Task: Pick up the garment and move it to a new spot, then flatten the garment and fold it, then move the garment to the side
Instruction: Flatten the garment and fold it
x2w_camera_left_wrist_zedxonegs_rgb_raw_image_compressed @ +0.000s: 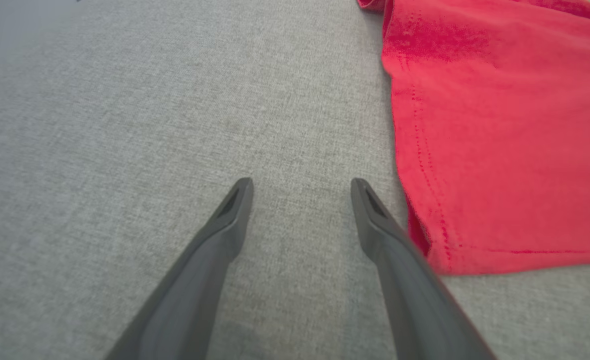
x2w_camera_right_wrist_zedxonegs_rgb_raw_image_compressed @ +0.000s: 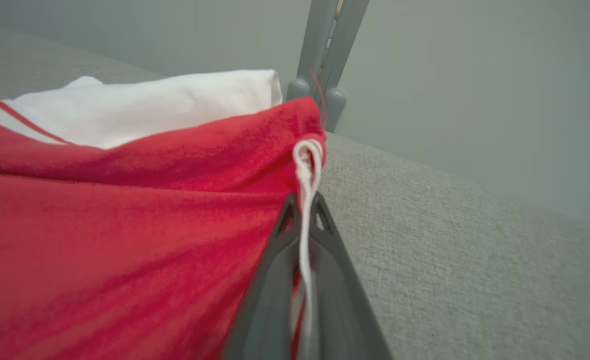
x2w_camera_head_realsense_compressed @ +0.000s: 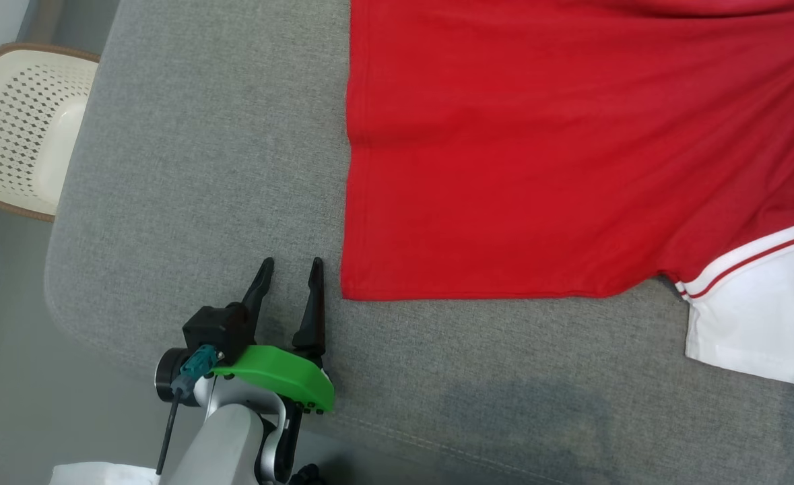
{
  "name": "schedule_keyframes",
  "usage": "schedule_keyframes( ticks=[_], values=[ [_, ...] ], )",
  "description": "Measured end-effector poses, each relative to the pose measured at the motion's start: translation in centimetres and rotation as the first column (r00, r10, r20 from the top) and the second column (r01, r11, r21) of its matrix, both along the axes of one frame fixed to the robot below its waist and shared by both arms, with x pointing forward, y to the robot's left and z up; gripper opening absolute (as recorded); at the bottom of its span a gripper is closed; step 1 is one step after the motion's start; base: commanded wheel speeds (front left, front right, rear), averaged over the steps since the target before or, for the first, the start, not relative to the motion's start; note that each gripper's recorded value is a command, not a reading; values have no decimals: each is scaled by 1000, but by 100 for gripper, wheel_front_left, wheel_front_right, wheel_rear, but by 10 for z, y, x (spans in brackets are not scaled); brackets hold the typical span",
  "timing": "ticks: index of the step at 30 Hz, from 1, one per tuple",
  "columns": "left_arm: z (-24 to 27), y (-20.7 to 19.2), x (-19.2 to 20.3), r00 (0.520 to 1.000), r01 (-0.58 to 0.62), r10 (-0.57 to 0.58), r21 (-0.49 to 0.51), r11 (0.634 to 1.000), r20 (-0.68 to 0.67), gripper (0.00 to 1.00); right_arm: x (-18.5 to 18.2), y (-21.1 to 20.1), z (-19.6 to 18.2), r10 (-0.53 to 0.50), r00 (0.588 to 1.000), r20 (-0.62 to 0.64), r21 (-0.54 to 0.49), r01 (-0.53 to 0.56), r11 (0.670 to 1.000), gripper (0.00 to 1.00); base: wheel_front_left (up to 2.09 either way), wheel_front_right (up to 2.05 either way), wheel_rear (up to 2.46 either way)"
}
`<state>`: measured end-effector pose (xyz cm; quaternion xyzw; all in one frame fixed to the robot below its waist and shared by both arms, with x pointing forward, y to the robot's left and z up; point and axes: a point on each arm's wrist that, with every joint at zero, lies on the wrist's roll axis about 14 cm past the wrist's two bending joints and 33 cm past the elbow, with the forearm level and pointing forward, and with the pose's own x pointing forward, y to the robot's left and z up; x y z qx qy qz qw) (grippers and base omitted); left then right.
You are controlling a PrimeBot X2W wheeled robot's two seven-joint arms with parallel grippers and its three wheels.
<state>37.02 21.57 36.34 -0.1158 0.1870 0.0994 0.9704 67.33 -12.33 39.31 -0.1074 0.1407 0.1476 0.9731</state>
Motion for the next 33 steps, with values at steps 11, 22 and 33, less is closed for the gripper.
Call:
schedule_keyframes(
  ticks=[11, 22, 33],
  values=[
    [7, 8, -5, 1000, -23, 23, 19, 1000, 14, 100, -32, -1, -9, -39, 998, -46, 39, 41, 998, 100, 0, 0, 0],
    [11, 0, -14, 1000, -3, 2, 16, 1000, 31, 100, -123, -12, 7, -115, 993, -30, 206, 119, 971, 100, 0, 0, 0],
    [20, -24, -21, 995, 82, -83, 18, 996, 62, 100, -201, -38, 34, -165, 986, 19, 245, 156, 957, 100, 0, 0, 0]
  ],
)
